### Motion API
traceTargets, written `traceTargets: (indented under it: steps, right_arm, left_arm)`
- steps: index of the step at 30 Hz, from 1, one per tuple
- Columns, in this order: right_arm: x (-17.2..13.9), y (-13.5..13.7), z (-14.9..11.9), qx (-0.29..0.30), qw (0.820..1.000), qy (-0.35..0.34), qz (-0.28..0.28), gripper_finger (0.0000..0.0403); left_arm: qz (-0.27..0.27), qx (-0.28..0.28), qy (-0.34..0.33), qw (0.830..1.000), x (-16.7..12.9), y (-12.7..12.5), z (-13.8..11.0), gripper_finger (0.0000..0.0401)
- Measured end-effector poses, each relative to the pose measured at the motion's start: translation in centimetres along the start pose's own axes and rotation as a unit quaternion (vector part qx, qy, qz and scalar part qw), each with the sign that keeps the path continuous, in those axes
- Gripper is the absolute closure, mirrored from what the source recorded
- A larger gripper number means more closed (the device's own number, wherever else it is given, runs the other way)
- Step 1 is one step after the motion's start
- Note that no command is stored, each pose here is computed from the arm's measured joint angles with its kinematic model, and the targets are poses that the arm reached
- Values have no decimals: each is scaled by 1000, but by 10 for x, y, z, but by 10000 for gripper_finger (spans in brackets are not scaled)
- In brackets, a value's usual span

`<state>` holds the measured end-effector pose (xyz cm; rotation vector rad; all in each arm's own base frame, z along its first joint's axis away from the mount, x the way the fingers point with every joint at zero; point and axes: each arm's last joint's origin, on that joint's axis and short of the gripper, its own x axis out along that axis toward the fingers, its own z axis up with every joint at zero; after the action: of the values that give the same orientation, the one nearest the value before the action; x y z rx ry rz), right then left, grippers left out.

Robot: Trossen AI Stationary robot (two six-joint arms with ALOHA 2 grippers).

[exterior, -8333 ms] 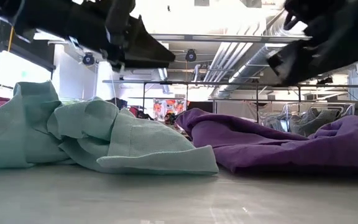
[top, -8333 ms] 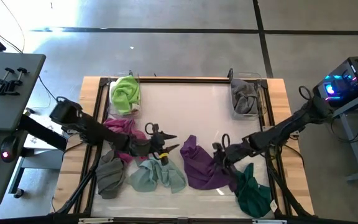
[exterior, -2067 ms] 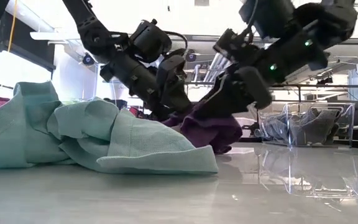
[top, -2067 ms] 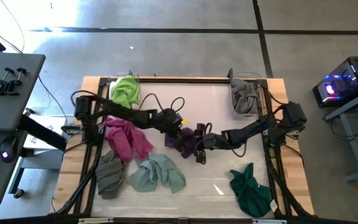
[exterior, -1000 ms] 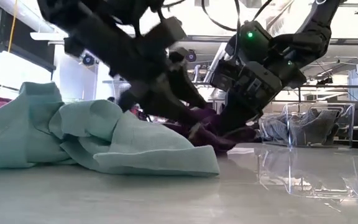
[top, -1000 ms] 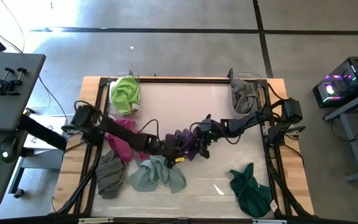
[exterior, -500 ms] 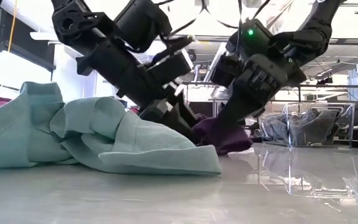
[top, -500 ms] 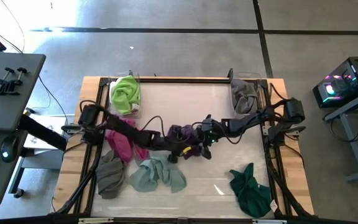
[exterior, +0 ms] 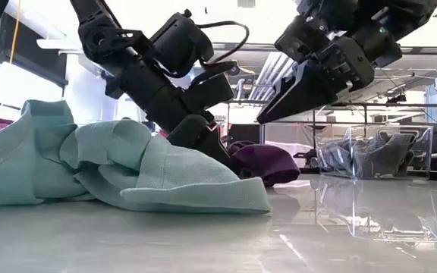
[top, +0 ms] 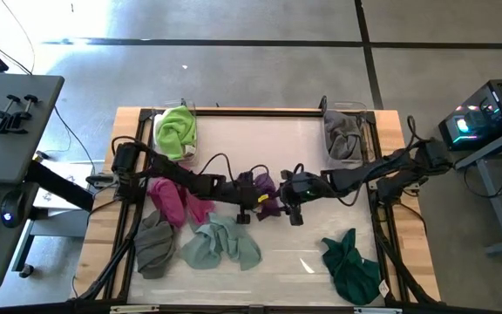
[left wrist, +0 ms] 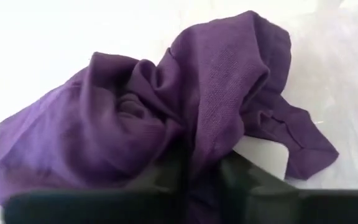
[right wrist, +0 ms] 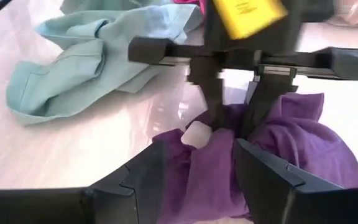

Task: Sort towels by color in basket
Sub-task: Put the violet towel into the right transparent bin

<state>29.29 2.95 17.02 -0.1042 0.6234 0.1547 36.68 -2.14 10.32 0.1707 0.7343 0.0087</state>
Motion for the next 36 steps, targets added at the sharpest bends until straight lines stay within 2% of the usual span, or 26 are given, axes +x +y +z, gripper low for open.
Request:
traceTargets:
  steps: [3, 8, 12, 15, 20, 26, 31, 36]
  right_arm:
    - [6, 1, -5, -1, 1000, 13, 1, 211]
    - [20, 1, -14, -38, 999, 26, 1, 163]
    - [26, 2, -14, -98, 995, 8, 3, 132]
    - [27, 8, -10, -138, 990, -7, -8, 128]
    - [27, 2, -11, -144, 987, 7, -76, 127]
    - [41, -11, -26, -125, 990, 30, -65, 128]
    - [56, -17, -41, -90, 994, 42, -42, 160]
    - [61, -17, -46, -47, 996, 54, -44, 244]
  left_arm:
    - [-26, -6, -8, 1000, 1, 4, 0, 391]
    - [-62, -11, -20, 998, 1, 7, 1, 383]
    - [-81, -17, -23, 996, 1, 9, 1, 396]
    - [-83, -25, -22, 996, 1, 10, 1, 397]
    - [-83, -24, -23, 996, 1, 10, 1, 395]
    - [-78, -27, -26, 996, 1, 10, 2, 388]
    - [-78, -23, -21, 996, 0, 10, 2, 335]
    - [-71, -25, 5, 997, -20, 11, 9, 270]
